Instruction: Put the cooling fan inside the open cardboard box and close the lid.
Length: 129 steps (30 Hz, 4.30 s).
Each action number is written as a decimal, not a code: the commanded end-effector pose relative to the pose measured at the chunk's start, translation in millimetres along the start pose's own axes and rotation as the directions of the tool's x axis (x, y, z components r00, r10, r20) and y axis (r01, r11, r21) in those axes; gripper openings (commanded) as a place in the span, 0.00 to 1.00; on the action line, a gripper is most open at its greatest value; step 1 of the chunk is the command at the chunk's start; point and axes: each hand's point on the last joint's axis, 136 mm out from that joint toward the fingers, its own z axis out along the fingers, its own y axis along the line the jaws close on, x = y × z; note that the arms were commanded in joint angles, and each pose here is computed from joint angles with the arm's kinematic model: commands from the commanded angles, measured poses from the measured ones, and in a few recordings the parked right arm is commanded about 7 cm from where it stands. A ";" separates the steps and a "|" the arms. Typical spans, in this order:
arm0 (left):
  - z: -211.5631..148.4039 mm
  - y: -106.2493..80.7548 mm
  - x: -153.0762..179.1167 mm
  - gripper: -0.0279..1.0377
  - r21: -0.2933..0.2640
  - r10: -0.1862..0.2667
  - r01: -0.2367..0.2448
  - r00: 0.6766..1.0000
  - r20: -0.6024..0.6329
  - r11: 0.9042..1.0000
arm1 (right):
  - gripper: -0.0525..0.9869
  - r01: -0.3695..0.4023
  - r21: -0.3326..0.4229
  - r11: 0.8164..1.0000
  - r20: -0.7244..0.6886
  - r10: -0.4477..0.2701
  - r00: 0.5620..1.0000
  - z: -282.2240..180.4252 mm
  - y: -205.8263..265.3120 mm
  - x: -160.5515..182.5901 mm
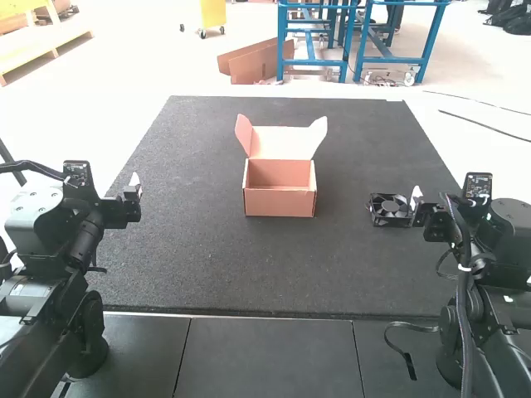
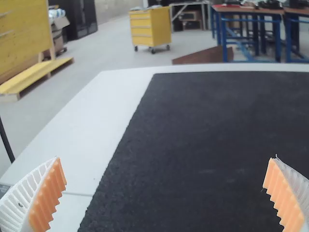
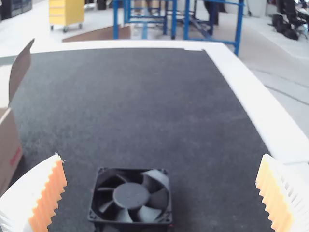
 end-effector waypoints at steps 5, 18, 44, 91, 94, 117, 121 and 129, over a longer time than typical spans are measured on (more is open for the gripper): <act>-0.4 -5.9 -1.1 0.94 0.034 -0.001 0.000 1.000 0.013 0.999 | 0.93 0.010 -0.017 1.000 -0.003 -0.010 1.000 -0.4 3.5 2.1; -0.5 -5.8 -2.2 0.94 0.033 -0.003 0.002 1.000 0.018 0.999 | 0.93 0.008 -0.014 1.000 -0.004 -0.008 1.000 -0.2 2.7 2.5; -11.7 2.4 -72.3 0.94 0.023 -0.061 0.057 0.968 0.243 0.998 | 0.93 -0.051 0.037 0.998 0.250 0.040 0.967 -10.7 -9.4 -66.6; 76.5 -3.1 -110.6 0.93 0.060 0.052 -0.028 0.887 -0.459 0.998 | 0.92 -0.141 0.064 0.988 -0.695 0.145 0.704 65.6 -7.5 -96.5; 73.7 -17.9 -99.1 0.93 0.102 0.001 0.059 0.861 -0.508 0.993 | 0.92 -0.075 0.059 0.995 -0.721 0.095 0.687 71.0 -15.0 -82.1; 77.7 -20.5 -95.2 0.94 0.101 -0.015 0.079 0.855 -0.519 0.992 | 0.92 -0.010 0.052 0.999 -0.877 0.050 0.477 109.9 -48.7 31.6; 79.2 -20.4 -96.6 0.94 0.101 -0.018 0.081 0.858 -0.513 0.992 | 0.92 -0.014 0.046 0.999 -0.893 0.047 0.448 112.4 -45.9 48.4; 80.7 -19.9 -93.7 0.94 0.097 -0.019 0.081 0.854 -0.521 0.992 | 0.92 -0.011 0.049 0.999 -0.902 0.049 0.429 123.3 -46.7 67.2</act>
